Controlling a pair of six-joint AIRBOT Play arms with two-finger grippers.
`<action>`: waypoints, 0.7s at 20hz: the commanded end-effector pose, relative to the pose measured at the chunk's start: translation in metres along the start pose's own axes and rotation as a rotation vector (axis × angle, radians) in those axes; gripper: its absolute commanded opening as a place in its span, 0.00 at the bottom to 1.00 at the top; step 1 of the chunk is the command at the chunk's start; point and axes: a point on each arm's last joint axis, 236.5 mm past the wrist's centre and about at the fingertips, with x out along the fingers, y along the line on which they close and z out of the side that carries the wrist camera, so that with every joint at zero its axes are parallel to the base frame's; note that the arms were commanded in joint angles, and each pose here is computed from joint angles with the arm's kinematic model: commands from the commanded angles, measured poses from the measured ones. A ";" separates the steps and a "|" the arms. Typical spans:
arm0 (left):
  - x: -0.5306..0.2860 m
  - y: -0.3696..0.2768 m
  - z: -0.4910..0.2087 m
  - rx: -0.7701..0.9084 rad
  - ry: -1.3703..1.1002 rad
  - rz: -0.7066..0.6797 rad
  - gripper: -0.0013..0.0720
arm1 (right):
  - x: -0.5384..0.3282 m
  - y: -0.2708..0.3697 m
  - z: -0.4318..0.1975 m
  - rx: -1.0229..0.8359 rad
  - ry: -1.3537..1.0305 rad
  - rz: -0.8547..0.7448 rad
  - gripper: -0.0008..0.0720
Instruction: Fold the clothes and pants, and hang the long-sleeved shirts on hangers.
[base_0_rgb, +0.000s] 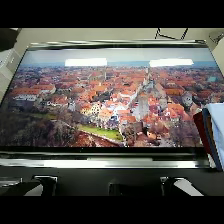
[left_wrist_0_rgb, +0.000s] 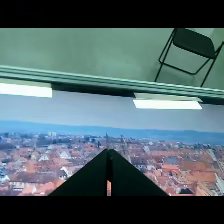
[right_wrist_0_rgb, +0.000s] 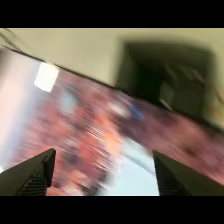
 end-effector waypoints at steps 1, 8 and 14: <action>0.034 0.045 -0.034 0.061 0.125 0.155 0.04 | -0.020 0.163 -0.012 -0.166 -0.044 0.329 0.97; 0.010 0.089 -0.285 -0.006 1.003 0.247 0.99 | -0.025 0.169 -0.372 -0.563 1.153 0.230 0.93; 0.004 0.088 -0.292 -0.012 0.921 0.240 1.00 | -0.019 0.174 -0.396 -0.678 1.107 0.207 0.93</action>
